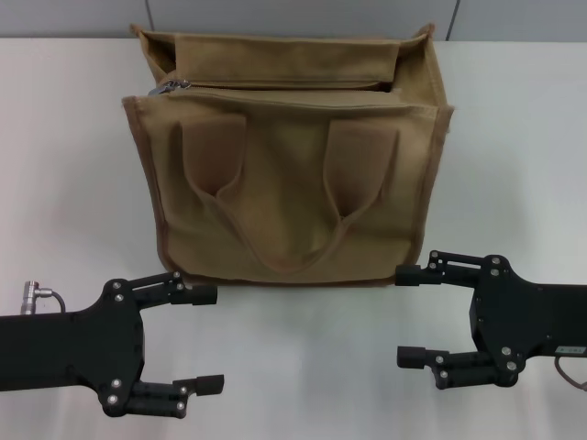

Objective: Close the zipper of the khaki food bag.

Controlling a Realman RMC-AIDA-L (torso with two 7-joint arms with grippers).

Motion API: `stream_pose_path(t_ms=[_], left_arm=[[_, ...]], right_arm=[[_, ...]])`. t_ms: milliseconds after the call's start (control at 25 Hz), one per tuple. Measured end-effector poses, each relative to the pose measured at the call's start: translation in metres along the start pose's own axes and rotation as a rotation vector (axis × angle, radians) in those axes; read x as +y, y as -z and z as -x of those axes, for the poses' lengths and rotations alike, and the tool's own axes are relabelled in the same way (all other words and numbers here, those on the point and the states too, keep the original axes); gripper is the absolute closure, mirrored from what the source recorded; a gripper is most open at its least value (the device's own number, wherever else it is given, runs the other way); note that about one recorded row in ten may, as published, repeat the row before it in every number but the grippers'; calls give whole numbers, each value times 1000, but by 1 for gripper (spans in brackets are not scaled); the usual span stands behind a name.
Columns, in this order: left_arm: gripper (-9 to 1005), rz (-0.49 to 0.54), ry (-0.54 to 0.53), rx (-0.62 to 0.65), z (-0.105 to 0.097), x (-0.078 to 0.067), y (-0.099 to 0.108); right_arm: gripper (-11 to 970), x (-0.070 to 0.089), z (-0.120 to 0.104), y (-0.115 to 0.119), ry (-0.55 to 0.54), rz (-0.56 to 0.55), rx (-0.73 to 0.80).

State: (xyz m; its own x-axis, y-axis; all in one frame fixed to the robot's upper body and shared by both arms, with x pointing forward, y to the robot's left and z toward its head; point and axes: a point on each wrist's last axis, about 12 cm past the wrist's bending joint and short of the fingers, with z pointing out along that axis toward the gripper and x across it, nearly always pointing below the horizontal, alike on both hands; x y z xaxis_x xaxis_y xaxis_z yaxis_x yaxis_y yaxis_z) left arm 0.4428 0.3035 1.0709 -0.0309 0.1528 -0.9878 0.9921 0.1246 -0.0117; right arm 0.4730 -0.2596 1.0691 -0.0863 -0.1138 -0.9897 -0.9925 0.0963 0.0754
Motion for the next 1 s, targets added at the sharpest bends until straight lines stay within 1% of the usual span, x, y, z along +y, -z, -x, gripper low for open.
stream_pose_path(t_ms=[400, 440, 480, 520, 560, 600, 640, 720, 800, 840, 920, 1000], left_arm=[[172, 22, -18, -13, 2, 4, 0], [174, 117, -53, -53, 4, 8, 6], [176, 185, -61, -80, 4, 10, 11], [178, 225, -62, -96, 4, 10, 14], [180, 301, -65, -123, 4, 12, 21], [182, 301, -65, -123, 4, 12, 21], [184, 488, -55, -179, 0, 16, 36], [188, 628, -36, -200, -5, 19, 47], [192, 729, -12, -191, -11, 25, 52], [194, 761, -3, -187, -14, 27, 53], [198, 802, 17, -167, -17, 35, 51], [202, 795, 24, -165, -18, 41, 44]], right_arm=[[159, -1, -1, -2, 16, -9, -16], [159, 0, -2, -3, 21, -8, -20], [159, 0, -2, -3, 21, -8, -20], [159, 0, -3, -4, 27, -7, -22], [159, 0, -3, -6, 29, -6, -26], [159, 0, -4, -7, 31, -5, -28], [159, 1, -5, -10, 33, -1, -36], [160, 1, -6, -11, 34, 2, -40], [160, 2, -8, -14, 42, 6, -48], [160, 2, -9, -16, 52, 7, -53], [160, 2, -10, -17, 53, 6, -53], [160, 2, -10, -19, 53, 4, -52]])
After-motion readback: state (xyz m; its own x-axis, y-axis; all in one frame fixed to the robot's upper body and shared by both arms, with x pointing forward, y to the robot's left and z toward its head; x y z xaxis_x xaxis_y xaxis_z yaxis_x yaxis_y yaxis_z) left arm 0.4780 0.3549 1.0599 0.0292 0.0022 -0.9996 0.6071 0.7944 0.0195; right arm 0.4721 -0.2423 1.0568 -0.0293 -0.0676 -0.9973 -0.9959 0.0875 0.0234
